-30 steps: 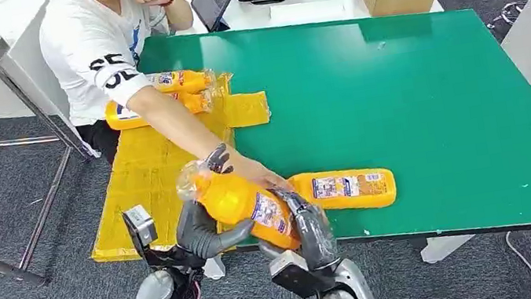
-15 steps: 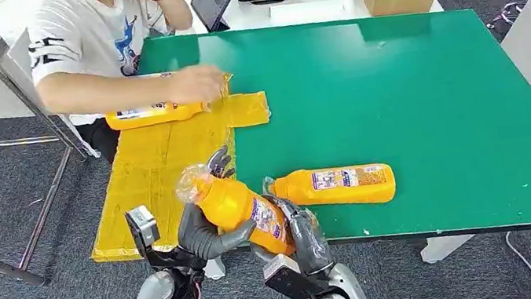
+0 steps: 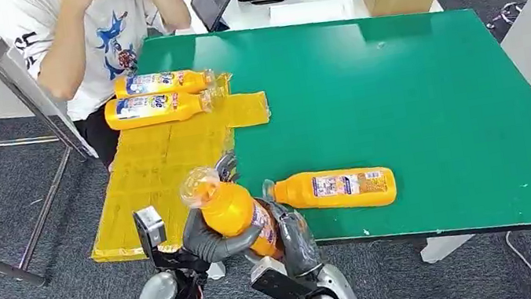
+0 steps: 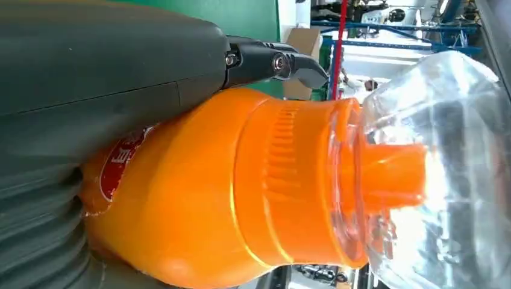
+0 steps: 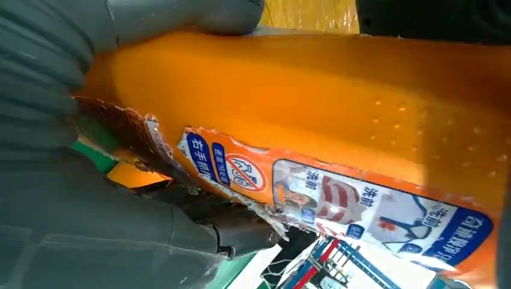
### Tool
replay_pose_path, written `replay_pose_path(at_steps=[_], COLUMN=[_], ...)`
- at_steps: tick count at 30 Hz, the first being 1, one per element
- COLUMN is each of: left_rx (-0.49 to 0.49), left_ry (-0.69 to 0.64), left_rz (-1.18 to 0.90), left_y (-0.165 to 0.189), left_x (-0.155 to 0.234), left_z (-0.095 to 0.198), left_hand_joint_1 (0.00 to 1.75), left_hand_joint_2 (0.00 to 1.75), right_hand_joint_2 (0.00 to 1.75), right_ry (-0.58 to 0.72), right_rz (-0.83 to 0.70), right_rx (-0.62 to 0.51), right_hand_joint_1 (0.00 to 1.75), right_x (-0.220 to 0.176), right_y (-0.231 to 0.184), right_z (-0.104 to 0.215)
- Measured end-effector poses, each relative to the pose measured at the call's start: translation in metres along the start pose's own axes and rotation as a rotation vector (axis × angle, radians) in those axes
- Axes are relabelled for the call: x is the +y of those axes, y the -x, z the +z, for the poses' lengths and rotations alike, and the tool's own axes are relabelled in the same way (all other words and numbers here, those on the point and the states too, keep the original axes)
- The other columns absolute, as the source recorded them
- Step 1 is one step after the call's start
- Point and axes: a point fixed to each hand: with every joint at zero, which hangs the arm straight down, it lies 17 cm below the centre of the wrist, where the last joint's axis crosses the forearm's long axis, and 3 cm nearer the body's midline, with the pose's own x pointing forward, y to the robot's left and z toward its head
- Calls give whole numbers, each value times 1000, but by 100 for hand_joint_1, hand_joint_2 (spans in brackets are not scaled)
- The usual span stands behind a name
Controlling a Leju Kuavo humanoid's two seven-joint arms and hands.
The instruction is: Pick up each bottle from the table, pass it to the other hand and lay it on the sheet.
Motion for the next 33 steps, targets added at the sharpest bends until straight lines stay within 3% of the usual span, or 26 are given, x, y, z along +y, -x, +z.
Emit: replay_pose_path(at_steps=[6, 7, 8, 9, 17, 28, 29, 30, 31, 33], left_rx=[9, 10, 11, 14, 56, 70, 72, 74, 76, 70], left_ry=[16, 24, 32, 39, 130, 90, 86, 84, 82, 78], left_rz=[-1, -4, -10, -16, 100, 240, 247, 250, 252, 257], left_y=[2, 3, 3, 4, 8, 6, 6, 6, 6, 5], left_x=[-1, -2, -3, -4, -11, 5, 5, 6, 6, 6], left_z=[2, 3, 3, 4, 13, 18, 18, 19, 19, 19], left_hand_joint_1=[0, 17, 161, 175, 175, 175, 175, 175, 175, 175], left_hand_joint_2=[175, 175, 175, 175, 175, 175, 175, 175, 175, 175], right_hand_joint_2=[175, 175, 175, 175, 175, 175, 175, 175, 175, 175], right_ry=[-2, -4, -4, -4, -5, -27, -27, -27, -27, -25], right_rz=[-1, -1, -1, -2, 40, 96, 98, 98, 100, 93], right_rx=[9, 10, 11, 13, 11, 7, 9, 11, 13, 18], right_hand_joint_1=[175, 175, 175, 175, 175, 175, 155, 35, 0, 0], right_x=[3, 4, 5, 5, 9, 18, 18, 19, 19, 19], right_y=[3, 4, 4, 4, 6, 8, 9, 9, 10, 10], right_z=[0, 0, 1, 1, 5, 8, 8, 9, 9, 9])
